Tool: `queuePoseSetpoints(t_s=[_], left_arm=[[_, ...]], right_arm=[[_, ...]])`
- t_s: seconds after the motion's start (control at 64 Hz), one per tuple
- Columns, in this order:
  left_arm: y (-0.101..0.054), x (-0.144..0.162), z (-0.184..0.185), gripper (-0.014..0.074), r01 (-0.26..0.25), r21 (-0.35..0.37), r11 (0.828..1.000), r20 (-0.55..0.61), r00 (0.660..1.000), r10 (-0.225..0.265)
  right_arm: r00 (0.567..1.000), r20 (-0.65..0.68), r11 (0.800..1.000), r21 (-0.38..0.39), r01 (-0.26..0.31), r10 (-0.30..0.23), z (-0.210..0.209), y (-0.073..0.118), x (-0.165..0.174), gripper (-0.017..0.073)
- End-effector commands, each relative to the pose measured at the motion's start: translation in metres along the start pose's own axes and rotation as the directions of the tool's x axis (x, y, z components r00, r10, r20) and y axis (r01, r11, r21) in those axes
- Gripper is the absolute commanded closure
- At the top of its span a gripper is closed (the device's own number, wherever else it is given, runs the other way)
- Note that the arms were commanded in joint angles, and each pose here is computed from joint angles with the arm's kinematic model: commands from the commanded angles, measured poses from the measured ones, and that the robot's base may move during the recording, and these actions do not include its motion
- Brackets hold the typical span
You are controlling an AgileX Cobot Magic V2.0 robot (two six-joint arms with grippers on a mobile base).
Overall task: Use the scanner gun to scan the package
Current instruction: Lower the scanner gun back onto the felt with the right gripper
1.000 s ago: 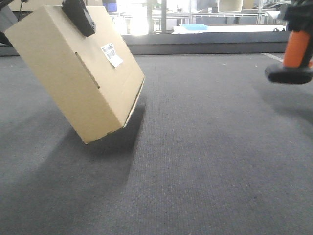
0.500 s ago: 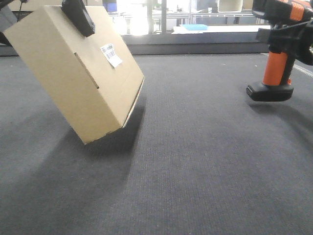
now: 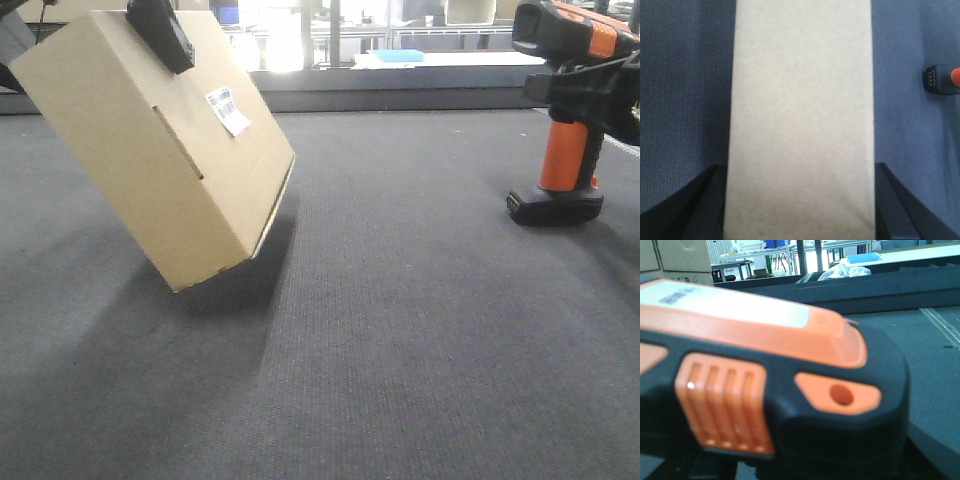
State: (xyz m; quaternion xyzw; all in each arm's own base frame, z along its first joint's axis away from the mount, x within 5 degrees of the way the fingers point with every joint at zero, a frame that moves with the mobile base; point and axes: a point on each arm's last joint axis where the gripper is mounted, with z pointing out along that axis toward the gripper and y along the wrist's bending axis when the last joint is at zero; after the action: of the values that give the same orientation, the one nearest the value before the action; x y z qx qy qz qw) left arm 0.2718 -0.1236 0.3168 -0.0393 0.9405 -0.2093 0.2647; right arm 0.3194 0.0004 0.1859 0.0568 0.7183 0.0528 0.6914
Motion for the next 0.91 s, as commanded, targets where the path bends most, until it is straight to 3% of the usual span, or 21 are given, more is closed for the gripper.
queuePoseSetpoints(t_s=[0.0,0.438,0.516,0.719,0.891], left_arm=[[-0.0029,-0.0022,-0.0045,0.0704,-0.003,0.02,1.0,0.034,0.999,0.003],[-0.0029,-0.0022,-0.0045,0.0704,-0.003,0.02,1.0,0.034,0.999,0.003],[-0.0029,-0.0022,-0.0045,0.0704,-0.003,0.02,1.0,0.034,0.999,0.003],[-0.0029,-0.0022,-0.0045,0.0704,-0.003,0.02,1.0,0.034,0.999,0.003],[-0.0029,-0.0022,-0.0045,0.0704,-0.003,0.02,1.0,0.034,0.999,0.003]], right_arm=[[0.998,0.054,1.0,0.011,-0.013,0.012,0.0003,-0.0013,-0.0074,0.072],[0.999,0.048,1.0,0.013,-0.016,0.016,0.0003,-0.0015,-0.0068,0.0706],[0.999,0.039,1.0,0.014,-0.016,0.016,0.0004,-0.0016,-0.0061,0.062],[0.999,0.032,1.0,0.017,-0.019,0.019,0.0004,-0.0018,-0.0054,0.0176],[0.999,-0.032,0.999,0.035,-0.024,0.025,0.0003,-0.0033,0.0004,-0.0007]])
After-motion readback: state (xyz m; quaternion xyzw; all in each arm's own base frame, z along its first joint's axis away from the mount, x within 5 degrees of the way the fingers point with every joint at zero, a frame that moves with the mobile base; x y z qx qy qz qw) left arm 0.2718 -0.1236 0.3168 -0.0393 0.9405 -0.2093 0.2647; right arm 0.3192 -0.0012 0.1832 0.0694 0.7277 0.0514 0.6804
